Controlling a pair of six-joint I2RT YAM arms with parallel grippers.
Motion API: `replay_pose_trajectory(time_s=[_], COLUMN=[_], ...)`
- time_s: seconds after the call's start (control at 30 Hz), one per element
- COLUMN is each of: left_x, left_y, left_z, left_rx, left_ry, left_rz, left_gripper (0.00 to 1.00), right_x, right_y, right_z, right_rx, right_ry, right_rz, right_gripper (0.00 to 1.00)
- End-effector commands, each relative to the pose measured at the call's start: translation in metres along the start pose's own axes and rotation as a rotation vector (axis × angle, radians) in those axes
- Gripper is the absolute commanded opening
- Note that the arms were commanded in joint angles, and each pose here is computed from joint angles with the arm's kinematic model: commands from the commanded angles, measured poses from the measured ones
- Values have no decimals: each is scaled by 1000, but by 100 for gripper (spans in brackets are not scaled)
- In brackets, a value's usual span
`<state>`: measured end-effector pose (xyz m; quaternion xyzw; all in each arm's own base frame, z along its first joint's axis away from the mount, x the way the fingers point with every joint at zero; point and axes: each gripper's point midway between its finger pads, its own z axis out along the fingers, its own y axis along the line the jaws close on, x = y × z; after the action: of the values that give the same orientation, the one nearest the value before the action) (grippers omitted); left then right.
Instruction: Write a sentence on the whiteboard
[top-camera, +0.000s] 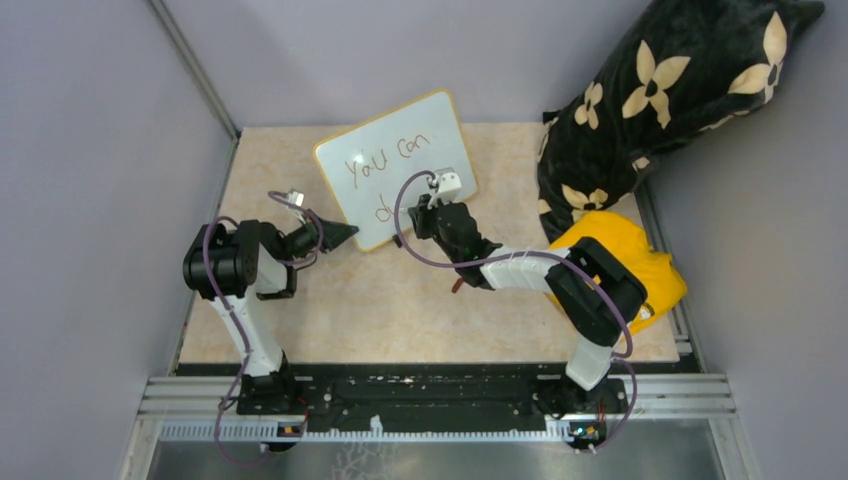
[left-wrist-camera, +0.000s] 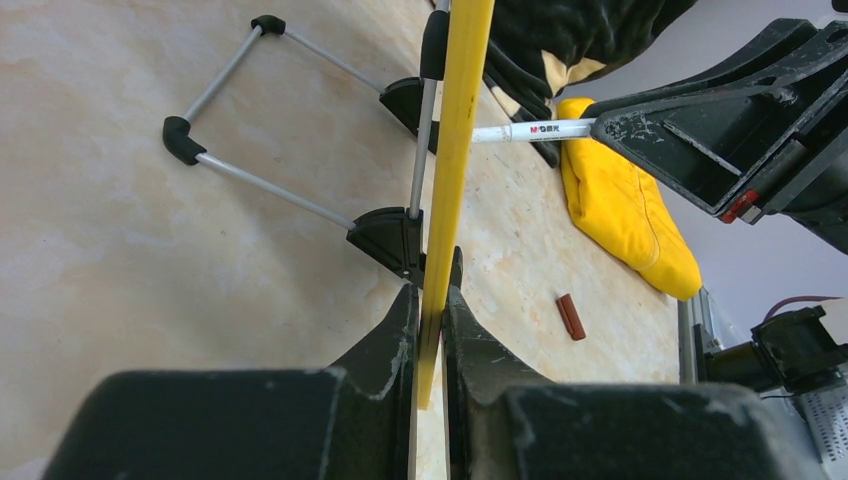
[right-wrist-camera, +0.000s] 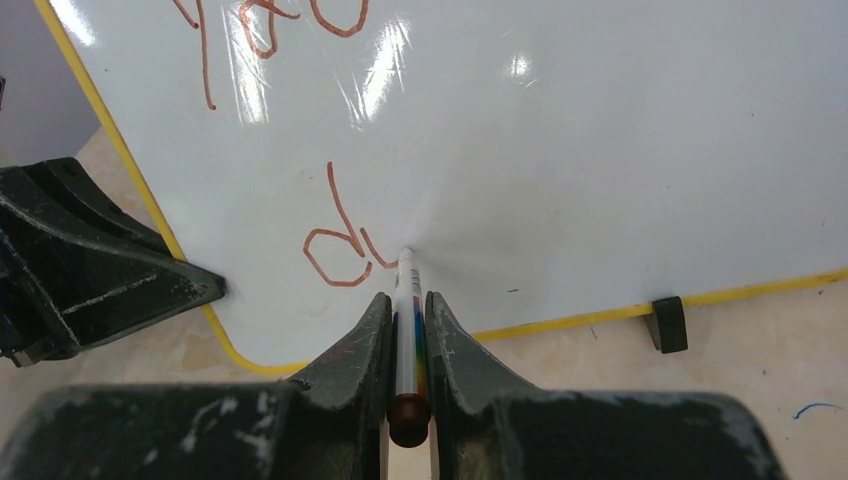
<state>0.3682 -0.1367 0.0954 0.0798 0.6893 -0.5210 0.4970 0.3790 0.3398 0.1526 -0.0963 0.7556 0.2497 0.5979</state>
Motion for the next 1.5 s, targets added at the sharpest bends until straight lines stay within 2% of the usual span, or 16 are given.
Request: replay_pose_trajectory(time_s=[0.0,0.4,0.77,1.13,1.27,1.47], left_x=[-4,-5,-4,-4,-4,-4], left_y=[-11,-11,-12,-12,-11,-11], left_z=[3,3,4,4,4,4], left_rx=[58,60,61,61,59,59], left_ry=[-7,-6,-4,-3,-4,-5], left_rz=[49,50,48,47,46,48], left_gripper=[0,0,0,0,0,0], right_x=[-49,-54,-41,-26,-39,-80], right_y=[-2,9,32,33,25,6], right_z=[5,8,8,5,-3,-19], right_rx=[24,-19,-100,-106,-67,-20], right_ry=[-112,-119,-85,-51,-88,-185], right_rz=[8,17,4,-2,8,48], right_gripper=[0,0,0,0,0,0])
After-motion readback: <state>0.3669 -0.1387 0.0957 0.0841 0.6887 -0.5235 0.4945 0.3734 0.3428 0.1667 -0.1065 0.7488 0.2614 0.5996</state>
